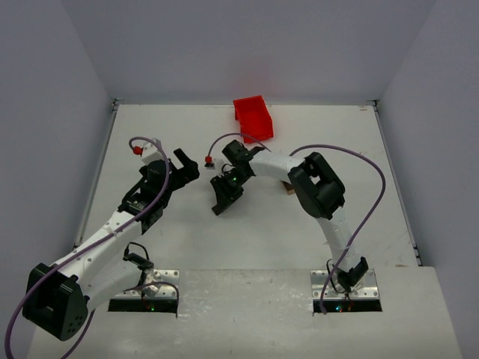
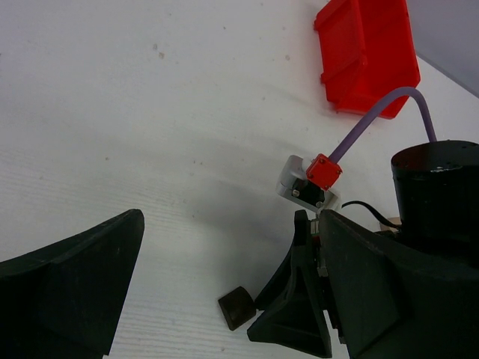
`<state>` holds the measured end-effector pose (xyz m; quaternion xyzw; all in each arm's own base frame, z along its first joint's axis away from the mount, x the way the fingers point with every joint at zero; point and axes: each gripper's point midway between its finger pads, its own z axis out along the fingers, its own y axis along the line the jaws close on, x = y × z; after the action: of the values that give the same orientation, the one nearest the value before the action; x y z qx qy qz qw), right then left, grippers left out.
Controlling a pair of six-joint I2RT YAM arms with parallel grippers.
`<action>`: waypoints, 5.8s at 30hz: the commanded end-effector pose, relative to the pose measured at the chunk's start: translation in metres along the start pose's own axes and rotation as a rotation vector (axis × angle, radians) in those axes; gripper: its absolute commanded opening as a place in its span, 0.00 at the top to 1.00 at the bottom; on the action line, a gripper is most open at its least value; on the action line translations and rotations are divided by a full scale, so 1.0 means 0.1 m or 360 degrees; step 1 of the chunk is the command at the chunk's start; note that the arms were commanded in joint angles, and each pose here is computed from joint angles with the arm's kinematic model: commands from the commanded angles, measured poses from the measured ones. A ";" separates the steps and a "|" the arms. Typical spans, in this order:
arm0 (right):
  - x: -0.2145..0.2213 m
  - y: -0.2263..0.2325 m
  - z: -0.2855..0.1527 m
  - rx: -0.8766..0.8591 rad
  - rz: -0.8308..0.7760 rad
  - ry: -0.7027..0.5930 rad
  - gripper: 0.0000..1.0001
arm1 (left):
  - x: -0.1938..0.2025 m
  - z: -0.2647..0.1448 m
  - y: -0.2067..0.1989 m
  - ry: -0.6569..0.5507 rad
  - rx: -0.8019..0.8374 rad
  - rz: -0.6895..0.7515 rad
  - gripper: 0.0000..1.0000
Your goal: Build the wood block tower
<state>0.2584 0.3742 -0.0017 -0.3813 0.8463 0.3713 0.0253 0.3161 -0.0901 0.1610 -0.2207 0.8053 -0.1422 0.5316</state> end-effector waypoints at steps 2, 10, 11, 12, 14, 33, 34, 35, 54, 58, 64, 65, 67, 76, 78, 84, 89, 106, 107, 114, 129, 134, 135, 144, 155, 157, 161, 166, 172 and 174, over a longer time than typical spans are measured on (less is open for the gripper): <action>-0.16 -0.10 -0.09 0.0123 -0.0065 -0.0024 0.53 | -0.11 -0.03 -0.07 -0.0063 0.0046 -0.0029 0.00; -0.39 -0.06 -0.28 0.0212 -0.0195 -0.0076 0.21 | -0.12 -0.03 -0.08 -0.0065 0.0050 -0.0031 0.00; -0.42 -0.03 -0.31 0.0210 -0.0217 -0.0088 0.15 | -0.13 -0.04 -0.08 -0.0069 0.0050 -0.0032 0.00; -0.44 0.00 -0.34 0.0210 -0.0237 -0.0097 0.11 | -0.13 -0.04 -0.08 -0.0072 0.0048 -0.0032 0.00; -0.45 0.03 -0.36 0.0227 -0.0262 -0.0105 0.01 | -0.14 -0.05 -0.06 -0.0076 0.0035 -0.0035 0.00; -0.39 0.17 -0.06 0.0946 -0.0461 -0.0232 0.01 | -0.31 -0.20 0.16 -0.0216 -0.0119 -0.0186 0.00; -0.39 0.18 -0.04 0.0960 -0.0461 -0.0240 0.01 | -0.34 -0.23 0.22 -0.0247 -0.0167 -0.0217 0.00; -0.39 0.18 -0.03 0.0980 -0.0450 -0.0248 0.02 | -0.37 -0.26 0.29 -0.0283 -0.0216 -0.0254 0.00; -0.29 0.15 0.01 0.1180 -0.0268 -0.0277 0.51 | -0.38 -0.28 0.33 -0.0296 -0.0244 -0.0275 0.00; -0.29 0.16 -0.01 0.1190 -0.0263 -0.0284 0.65 | -0.38 -0.28 0.32 -0.0297 -0.0240 -0.0274 0.00; -0.38 0.24 -0.13 0.1191 -0.0316 -0.0338 0.85 | -0.37 -0.28 0.33 -0.0295 -0.0238 -0.0272 0.00; -0.42 0.27 -0.19 0.1203 -0.0338 -0.0357 0.86 | -0.37 -0.28 0.32 -0.0294 -0.0235 -0.0273 0.00; -0.53 0.32 -0.36 0.1251 -0.0399 -0.0411 0.88 | -0.37 -0.28 0.32 -0.0292 -0.0234 -0.0271 0.00; -0.86 0.12 -1.93 0.1460 -0.0232 -0.0779 0.91 | -0.35 -0.26 0.31 -0.0278 -0.0228 -0.0260 0.00; -0.79 0.03 -2.16 0.1473 -0.0166 -0.0804 0.91 | -0.35 -0.26 0.31 -0.0278 -0.0228 -0.0260 0.00; -0.41 -0.31 -2.98 0.1559 0.0112 -0.0900 0.90 | -0.33 -0.23 0.32 -0.0270 -0.0242 -0.0247 0.00; -0.15 -0.45 -3.20 0.1618 0.0242 -0.0906 0.89 | -0.32 -0.20 0.33 -0.0264 -0.0258 -0.0237 0.00; 0.15 -0.63 -2.96 0.1555 0.0356 -0.0724 0.88 | -0.30 -0.17 0.32 -0.0255 -0.0259 -0.0225 0.00; 0.17 -0.63 -2.95 0.1558 0.0364 -0.0720 0.88 | -0.30 -0.17 0.32 -0.0253 -0.0259 -0.0224 0.00; 0.21 -0.65 -2.94 0.1571 0.0376 -0.0704 0.88 | -0.29 -0.16 0.30 -0.0246 -0.0245 -0.0217 0.00; 0.21 -0.69 -2.89 0.1557 0.0349 -0.0656 0.83 | -0.30 -0.16 0.28 -0.0248 -0.0230 -0.0219 0.00; 0.22 -0.71 -2.88 0.1561 0.0350 -0.0630 0.82 | -0.29 -0.16 0.28 -0.0245 -0.0223 -0.0217 0.00; 0.22 -0.70 -2.88 0.1560 0.0347 -0.0629 0.82 | -0.29 -0.16 0.28 -0.0245 -0.0223 -0.0217 0.00; 0.23 -0.70 -2.90 0.1572 0.0352 -0.0632 0.75 | -0.29 -0.16 0.28 -0.0242 -0.0220 -0.0214 0.00; 0.22 -0.69 -2.96 0.1605 0.0354 -0.0648 0.37 | -0.29 -0.16 0.27 -0.0245 -0.0216 -0.0217 0.00; 0.17 -0.65 -3.02 0.1604 0.0339 -0.0679 0.24 | -0.29 -0.16 0.27 -0.0244 -0.0217 -0.0214 0.00; 0.09 -0.54 -3.12 0.1586 0.0293 -0.0748 0.01 | -0.30 -0.17 0.27 -0.0249 -0.0212 -0.0216 0.00; 0.12 -0.41 -3.37 0.1668 0.0302 -0.0880 0.01 | -0.30 -0.17 0.29 -0.0246 -0.0233 -0.0210 0.00; 0.51 -0.41 -3.75 0.1832 0.0471 -0.1066 0.01 | -0.29 -0.18 0.26 -0.0226 -0.0218 -0.0198 0.00; 0.73 -0.52 -3.90 0.1871 0.0600 -0.1125 0.01 | -0.30 -0.18 0.26 -0.0224 -0.0215 -0.0195 0.00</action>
<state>0.3383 0.1036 0.2167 -0.0994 0.9071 -0.0194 0.4086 0.2998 -0.0507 0.1657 -0.3187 0.7677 -0.0917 0.5484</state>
